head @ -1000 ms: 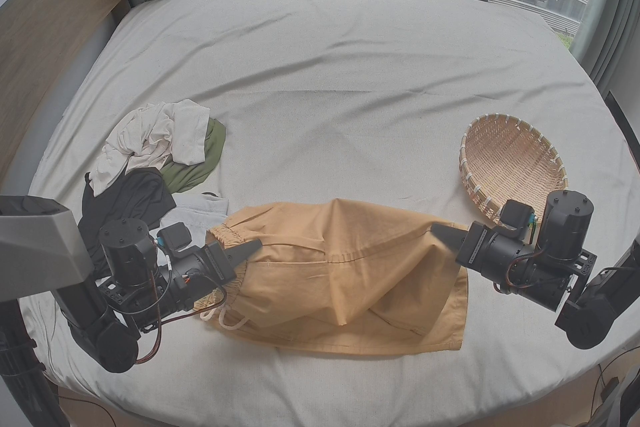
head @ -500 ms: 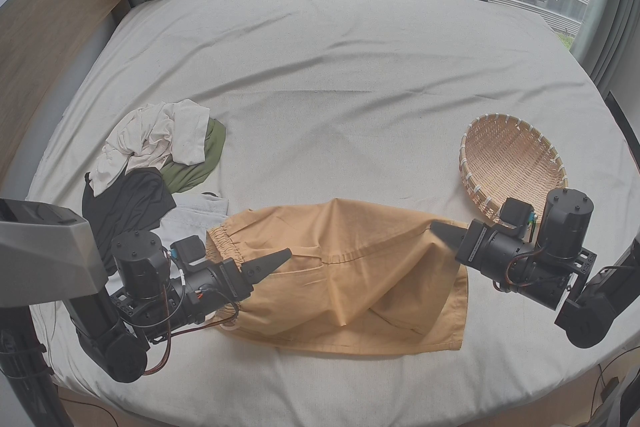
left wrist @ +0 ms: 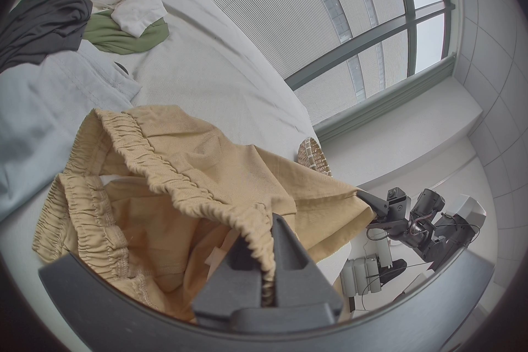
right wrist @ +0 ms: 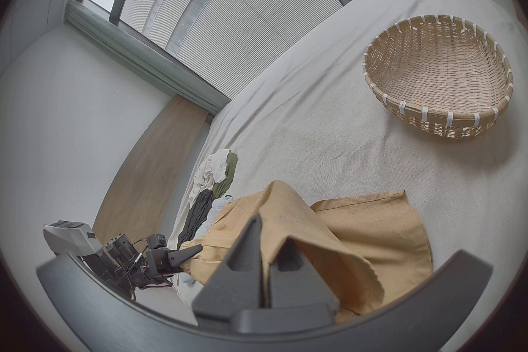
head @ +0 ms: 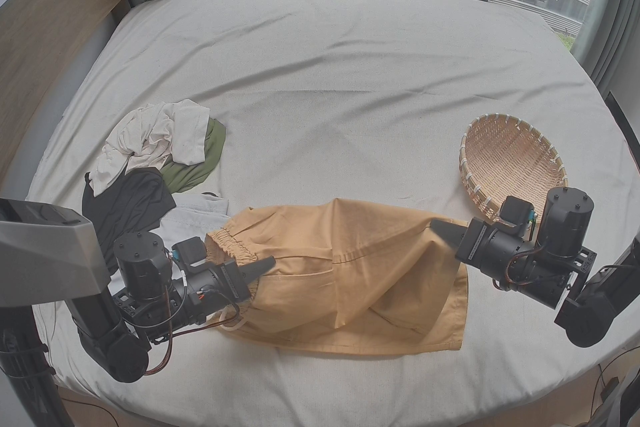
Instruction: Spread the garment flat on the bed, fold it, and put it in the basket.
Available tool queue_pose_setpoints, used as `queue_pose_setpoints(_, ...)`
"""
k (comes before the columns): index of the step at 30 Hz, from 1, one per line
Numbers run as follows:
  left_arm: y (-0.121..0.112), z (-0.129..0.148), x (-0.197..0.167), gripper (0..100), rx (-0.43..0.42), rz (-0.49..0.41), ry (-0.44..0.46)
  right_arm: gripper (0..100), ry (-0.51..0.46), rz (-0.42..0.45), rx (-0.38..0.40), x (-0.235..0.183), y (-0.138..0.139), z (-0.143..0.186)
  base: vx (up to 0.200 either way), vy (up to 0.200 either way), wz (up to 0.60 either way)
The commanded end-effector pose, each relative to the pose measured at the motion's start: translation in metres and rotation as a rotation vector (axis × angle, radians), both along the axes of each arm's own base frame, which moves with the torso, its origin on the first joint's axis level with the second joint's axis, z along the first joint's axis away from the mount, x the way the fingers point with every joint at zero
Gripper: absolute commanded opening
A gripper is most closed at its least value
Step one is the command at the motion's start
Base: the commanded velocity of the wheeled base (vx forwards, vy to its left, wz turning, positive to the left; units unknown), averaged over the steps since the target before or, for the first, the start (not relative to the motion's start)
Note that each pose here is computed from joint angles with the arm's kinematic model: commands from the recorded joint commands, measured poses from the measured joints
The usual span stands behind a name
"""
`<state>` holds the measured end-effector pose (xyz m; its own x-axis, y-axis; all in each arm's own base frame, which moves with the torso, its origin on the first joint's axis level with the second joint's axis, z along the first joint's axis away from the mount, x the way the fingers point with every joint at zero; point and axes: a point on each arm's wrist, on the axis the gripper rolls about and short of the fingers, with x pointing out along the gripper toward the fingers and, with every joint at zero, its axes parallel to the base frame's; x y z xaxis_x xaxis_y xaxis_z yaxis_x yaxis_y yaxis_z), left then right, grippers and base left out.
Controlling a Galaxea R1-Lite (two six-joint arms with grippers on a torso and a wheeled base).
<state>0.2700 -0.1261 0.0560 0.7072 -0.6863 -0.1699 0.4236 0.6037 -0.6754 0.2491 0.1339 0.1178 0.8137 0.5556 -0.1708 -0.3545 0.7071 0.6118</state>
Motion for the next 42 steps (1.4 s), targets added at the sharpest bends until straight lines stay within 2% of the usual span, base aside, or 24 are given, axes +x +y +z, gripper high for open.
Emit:
queue_pose_setpoints(1,0.007,0.021,0.000,0,-0.034,0.020,-0.067,0,-0.010,0.002,0.006,0.000,0.000,0.003,0.000,0.000,0.00)
queue_pose_setpoints(6,0.033,0.069,0.000,0,-0.100,0.044,-0.229,0,-0.096,0.022,0.060,0.002,-0.003,0.029,0.000,0.000,0.00)
queue_pose_setpoints(11,0.046,0.082,0.001,0,-0.110,0.057,-0.278,0,-0.124,0.008,0.085,0.004,-0.008,0.040,0.000,0.000,0.00)
queue_pose_setpoints(24,0.062,0.084,0.004,0,-0.101,0.116,-0.291,0,-0.160,-0.052,0.092,0.017,-0.030,0.047,0.000,0.000,0.00)
queue_pose_setpoints(42,0.083,0.085,0.008,0,-0.089,0.190,-0.299,0,-0.200,-0.073,0.102,0.023,-0.052,0.058,0.000,0.000,0.00)
